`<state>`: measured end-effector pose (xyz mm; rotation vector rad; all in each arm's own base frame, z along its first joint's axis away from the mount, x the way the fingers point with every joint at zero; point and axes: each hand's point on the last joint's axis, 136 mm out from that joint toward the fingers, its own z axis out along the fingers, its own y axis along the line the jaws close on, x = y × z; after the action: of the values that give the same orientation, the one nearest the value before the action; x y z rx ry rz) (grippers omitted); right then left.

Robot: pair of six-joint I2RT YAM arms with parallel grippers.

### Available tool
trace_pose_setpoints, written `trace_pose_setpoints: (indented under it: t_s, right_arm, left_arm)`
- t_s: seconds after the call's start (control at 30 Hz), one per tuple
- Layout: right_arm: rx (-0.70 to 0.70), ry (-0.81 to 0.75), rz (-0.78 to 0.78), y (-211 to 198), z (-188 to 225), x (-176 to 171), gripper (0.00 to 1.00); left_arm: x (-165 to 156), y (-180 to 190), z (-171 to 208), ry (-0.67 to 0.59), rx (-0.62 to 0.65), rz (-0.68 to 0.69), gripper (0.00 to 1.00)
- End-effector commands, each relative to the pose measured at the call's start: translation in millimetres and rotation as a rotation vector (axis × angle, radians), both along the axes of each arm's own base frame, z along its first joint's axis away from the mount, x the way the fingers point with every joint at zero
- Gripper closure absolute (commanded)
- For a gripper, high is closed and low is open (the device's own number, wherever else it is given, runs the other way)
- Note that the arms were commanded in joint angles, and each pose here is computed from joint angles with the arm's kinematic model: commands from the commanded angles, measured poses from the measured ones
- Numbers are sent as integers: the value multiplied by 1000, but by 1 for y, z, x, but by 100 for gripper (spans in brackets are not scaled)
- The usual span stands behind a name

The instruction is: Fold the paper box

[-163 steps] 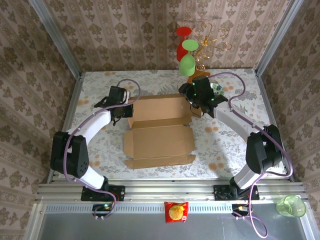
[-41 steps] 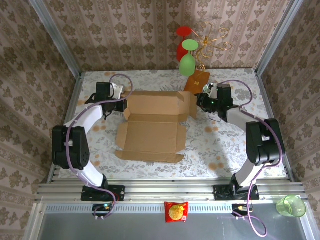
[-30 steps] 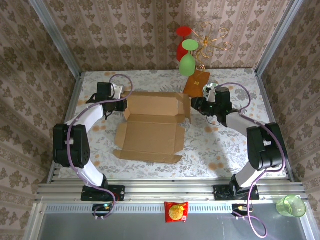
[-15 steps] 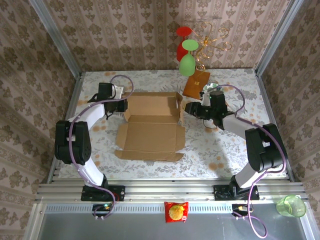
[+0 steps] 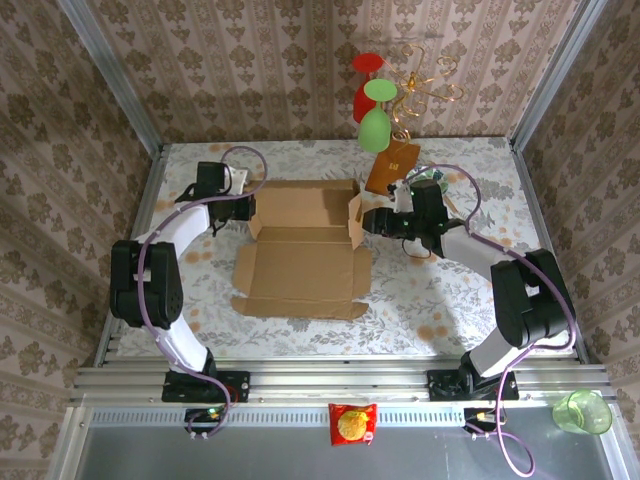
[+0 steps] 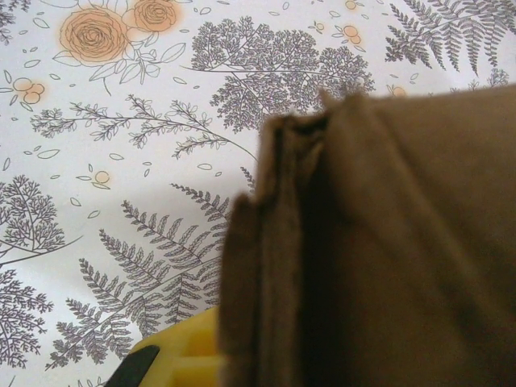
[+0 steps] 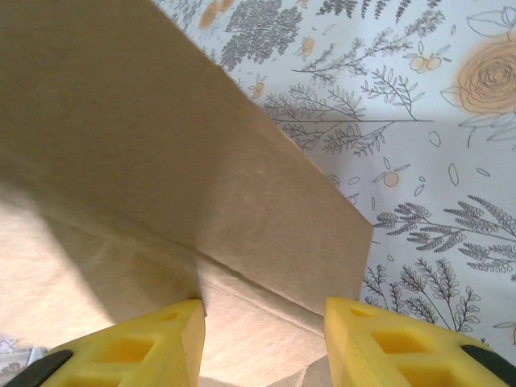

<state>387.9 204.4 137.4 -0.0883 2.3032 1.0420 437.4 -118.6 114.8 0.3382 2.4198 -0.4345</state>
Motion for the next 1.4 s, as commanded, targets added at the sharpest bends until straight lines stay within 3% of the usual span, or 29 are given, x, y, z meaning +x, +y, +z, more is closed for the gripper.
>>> trace_pose_setpoints:
  t_s: [0.0,0.67,1.07,1.37]
  right_arm:
    - [-49,-72,37,3,18,2,55]
    - [-198,-127,134,22,19,10,50]
    - [-459,-200,26,17,7,34,51]
    - [-571,-222,-27,23,-7,49,54]
  left_arm:
    - [3,-7,6,-10,5,-35,100]
    - [-2,-15,7,-10,23,-88,100]
    - [-3,-20,4,-5,41,-110,100]
    - [-3,-23,-3,8,70,-126,100]
